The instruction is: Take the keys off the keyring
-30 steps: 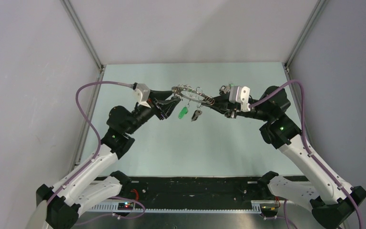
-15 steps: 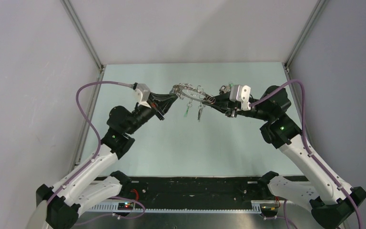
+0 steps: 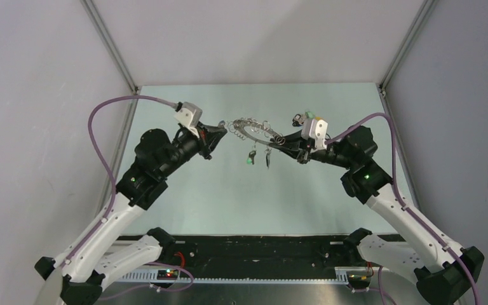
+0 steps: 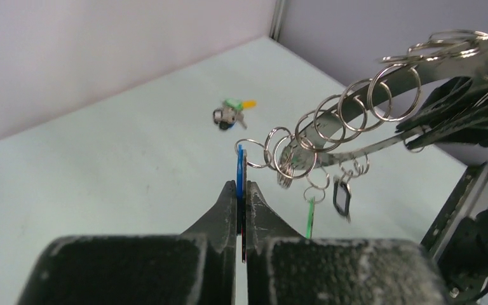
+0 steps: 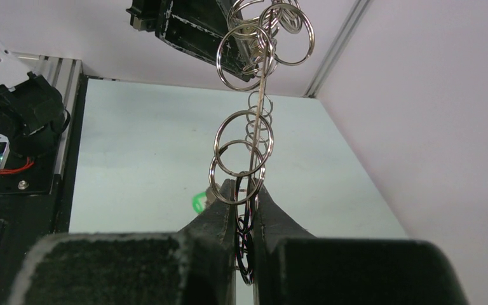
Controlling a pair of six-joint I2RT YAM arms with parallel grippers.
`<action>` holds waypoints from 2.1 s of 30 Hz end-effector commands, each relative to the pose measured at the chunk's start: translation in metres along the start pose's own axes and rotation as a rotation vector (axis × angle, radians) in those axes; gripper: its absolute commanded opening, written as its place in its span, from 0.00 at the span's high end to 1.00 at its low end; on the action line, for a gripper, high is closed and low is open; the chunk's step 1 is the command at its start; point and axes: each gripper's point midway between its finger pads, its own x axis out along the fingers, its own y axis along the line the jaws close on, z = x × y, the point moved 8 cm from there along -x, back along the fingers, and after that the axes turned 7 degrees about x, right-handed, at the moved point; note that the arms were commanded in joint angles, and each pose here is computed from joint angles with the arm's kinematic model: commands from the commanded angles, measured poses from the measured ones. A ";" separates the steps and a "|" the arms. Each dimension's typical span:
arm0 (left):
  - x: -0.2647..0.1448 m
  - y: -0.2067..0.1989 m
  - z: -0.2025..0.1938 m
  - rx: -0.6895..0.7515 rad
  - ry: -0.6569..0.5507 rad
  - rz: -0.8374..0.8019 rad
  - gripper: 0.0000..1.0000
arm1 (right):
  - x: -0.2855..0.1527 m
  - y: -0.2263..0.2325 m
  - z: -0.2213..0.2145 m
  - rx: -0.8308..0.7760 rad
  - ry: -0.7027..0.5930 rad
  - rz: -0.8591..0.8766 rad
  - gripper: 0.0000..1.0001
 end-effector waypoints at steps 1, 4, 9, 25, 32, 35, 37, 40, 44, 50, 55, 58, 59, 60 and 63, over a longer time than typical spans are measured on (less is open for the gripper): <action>-0.016 0.014 0.019 0.104 0.003 0.122 1.00 | -0.003 0.003 -0.001 0.022 -0.049 -0.023 1.00; -0.019 0.014 0.028 0.139 -0.003 0.115 1.00 | -0.002 0.007 -0.012 0.051 -0.034 -0.002 0.75; -0.016 0.011 0.036 0.194 0.028 0.064 1.00 | -0.002 0.011 -0.021 0.091 -0.012 0.030 0.73; -0.016 -0.008 0.028 0.331 0.064 -0.066 1.00 | 0.009 0.017 -0.004 0.050 -0.120 0.097 0.51; -0.011 -0.015 0.010 0.354 0.093 -0.139 1.00 | 0.029 0.023 -0.005 0.013 -0.155 0.159 0.52; -0.009 -0.016 0.004 0.348 0.106 -0.147 1.00 | 0.038 0.025 -0.009 0.020 -0.151 0.183 0.54; -0.006 -0.017 -0.001 0.347 0.116 -0.158 1.00 | 0.045 0.027 -0.012 0.014 -0.146 0.193 0.55; -0.004 -0.019 -0.007 0.344 0.122 -0.175 1.00 | 0.054 0.026 -0.016 -0.007 -0.143 0.194 0.56; -0.004 -0.023 -0.013 0.336 0.123 -0.209 1.00 | 0.066 0.019 -0.022 -0.017 -0.131 0.185 0.58; -0.006 -0.023 -0.012 0.324 0.116 -0.206 1.00 | 0.076 0.016 -0.030 -0.008 -0.116 0.196 0.61; -0.006 -0.030 -0.016 0.330 0.111 -0.293 1.00 | 0.079 0.013 -0.033 -0.015 -0.110 0.167 0.61; -0.007 -0.032 -0.019 0.346 0.109 -0.314 1.00 | 0.076 0.013 -0.030 -0.023 -0.110 0.167 0.61; -0.007 -0.031 -0.020 0.351 0.111 -0.315 1.00 | 0.075 0.014 -0.029 -0.025 -0.109 0.167 0.61; -0.007 -0.031 -0.020 0.354 0.109 -0.317 1.00 | 0.074 0.014 -0.027 -0.028 -0.109 0.168 0.61; -0.008 -0.032 -0.021 0.367 0.107 -0.326 1.00 | 0.070 0.015 -0.024 -0.035 -0.111 0.161 0.61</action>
